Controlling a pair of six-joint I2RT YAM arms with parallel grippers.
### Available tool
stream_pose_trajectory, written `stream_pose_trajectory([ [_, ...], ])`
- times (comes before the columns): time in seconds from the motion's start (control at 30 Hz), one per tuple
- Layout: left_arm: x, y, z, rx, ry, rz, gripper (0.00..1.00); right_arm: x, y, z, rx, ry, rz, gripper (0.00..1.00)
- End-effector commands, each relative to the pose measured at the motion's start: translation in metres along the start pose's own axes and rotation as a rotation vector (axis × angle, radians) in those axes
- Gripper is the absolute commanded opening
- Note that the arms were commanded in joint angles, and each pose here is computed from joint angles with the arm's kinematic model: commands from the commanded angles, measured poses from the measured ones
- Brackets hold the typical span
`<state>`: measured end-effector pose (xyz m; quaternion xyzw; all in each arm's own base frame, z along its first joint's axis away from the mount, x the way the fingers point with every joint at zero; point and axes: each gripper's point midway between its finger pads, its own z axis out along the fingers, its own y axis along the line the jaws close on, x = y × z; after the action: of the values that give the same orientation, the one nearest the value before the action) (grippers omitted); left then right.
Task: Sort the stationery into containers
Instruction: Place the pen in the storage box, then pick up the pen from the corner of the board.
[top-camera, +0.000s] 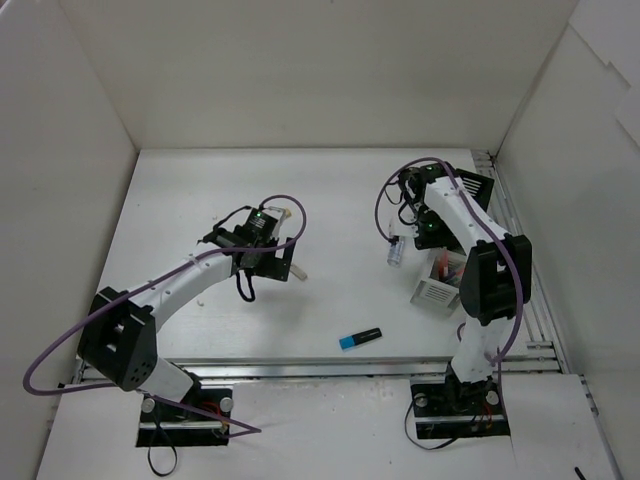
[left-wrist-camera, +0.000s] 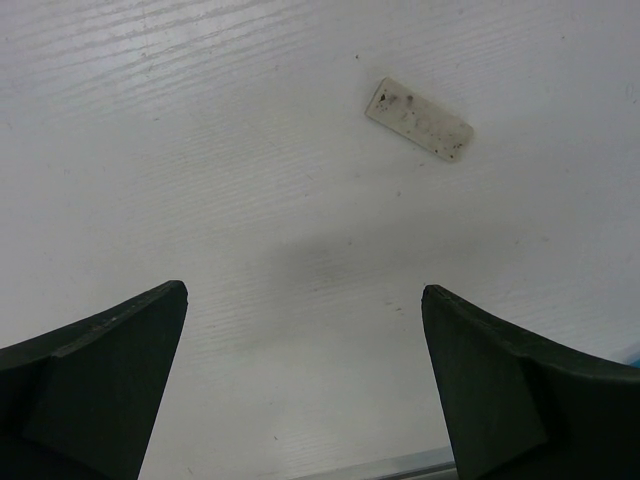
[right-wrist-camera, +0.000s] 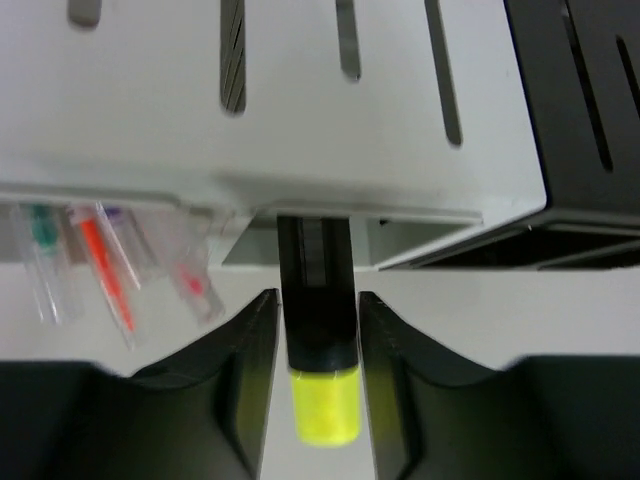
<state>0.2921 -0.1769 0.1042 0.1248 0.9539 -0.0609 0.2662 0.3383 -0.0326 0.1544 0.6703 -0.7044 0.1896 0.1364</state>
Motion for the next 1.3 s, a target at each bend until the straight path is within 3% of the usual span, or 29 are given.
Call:
stream_pose_trajectory([
  [0.0, -0.025, 0.002, -0.019, 0.003, -0.094, -0.022, 0.99, 0.003, 0.002, 0.001, -0.018, 0.019, -0.010, 0.40],
  [0.1, -0.024, 0.006, -0.021, 0.000, -0.101, -0.030, 1.00, 0.005, -0.003, -0.007, 0.014, 0.024, 0.018, 0.48],
  [0.17, -0.023, 0.006, -0.021, 0.003, -0.104, -0.027, 0.99, 0.009, -0.004, -0.017, 0.048, 0.022, 0.036, 0.60],
  [0.33, -0.028, 0.003, -0.027, 0.023, -0.131, -0.024, 0.99, 0.024, -0.013, -0.048, 0.163, 0.050, 0.096, 0.63],
  [0.4, -0.029, 0.002, -0.031, 0.035, -0.145, -0.024, 0.99, 0.036, -0.021, -0.072, 0.246, 0.047, 0.156, 0.70],
  [0.43, -0.031, 0.001, -0.034, 0.045, -0.161, -0.023, 0.99, 0.039, -0.023, -0.081, 0.275, 0.045, 0.170, 0.80],
  [0.47, -0.032, 0.001, -0.035, 0.049, -0.171, -0.023, 1.00, 0.042, -0.028, -0.102, 0.343, 0.015, 0.202, 0.98],
  [0.5, -0.035, 0.000, -0.042, 0.056, -0.194, -0.025, 0.99, 0.043, -0.030, -0.112, 0.377, -0.004, 0.223, 0.98],
  [0.6, -0.038, -0.007, -0.053, 0.110, -0.236, -0.022, 0.99, 0.026, -0.041, -0.152, 0.551, -0.147, 0.292, 0.98],
  [0.63, -0.035, -0.007, -0.052, 0.115, -0.240, -0.022, 0.99, 0.019, -0.049, -0.176, 0.659, -0.262, 0.372, 0.98],
  [0.73, -0.035, -0.007, -0.061, 0.131, -0.273, -0.024, 0.99, -0.042, -0.052, -0.218, 0.754, -0.614, 0.464, 0.98],
  [0.83, -0.033, -0.006, -0.067, 0.138, -0.298, -0.036, 0.99, -0.087, -0.040, -0.245, 0.655, -0.947, 0.554, 0.98],
  [0.93, -0.026, -0.004, -0.071, 0.142, -0.315, -0.063, 0.99, -0.128, -0.016, -0.247, 0.503, -1.133, 0.604, 0.98],
  [1.03, -0.018, -0.003, -0.082, 0.163, -0.349, -0.071, 1.00, -0.172, 0.027, -0.200, 0.352, -1.122, 0.569, 0.98],
  [1.1, -0.008, 0.001, -0.080, 0.153, -0.343, -0.080, 0.99, -0.174, 0.044, -0.182, 0.351, -1.061, 0.608, 0.98],
  [1.27, 0.005, -0.001, -0.081, 0.186, -0.353, -0.090, 0.99, -0.204, 0.119, -0.123, 0.129, -1.017, 0.608, 0.98],
])
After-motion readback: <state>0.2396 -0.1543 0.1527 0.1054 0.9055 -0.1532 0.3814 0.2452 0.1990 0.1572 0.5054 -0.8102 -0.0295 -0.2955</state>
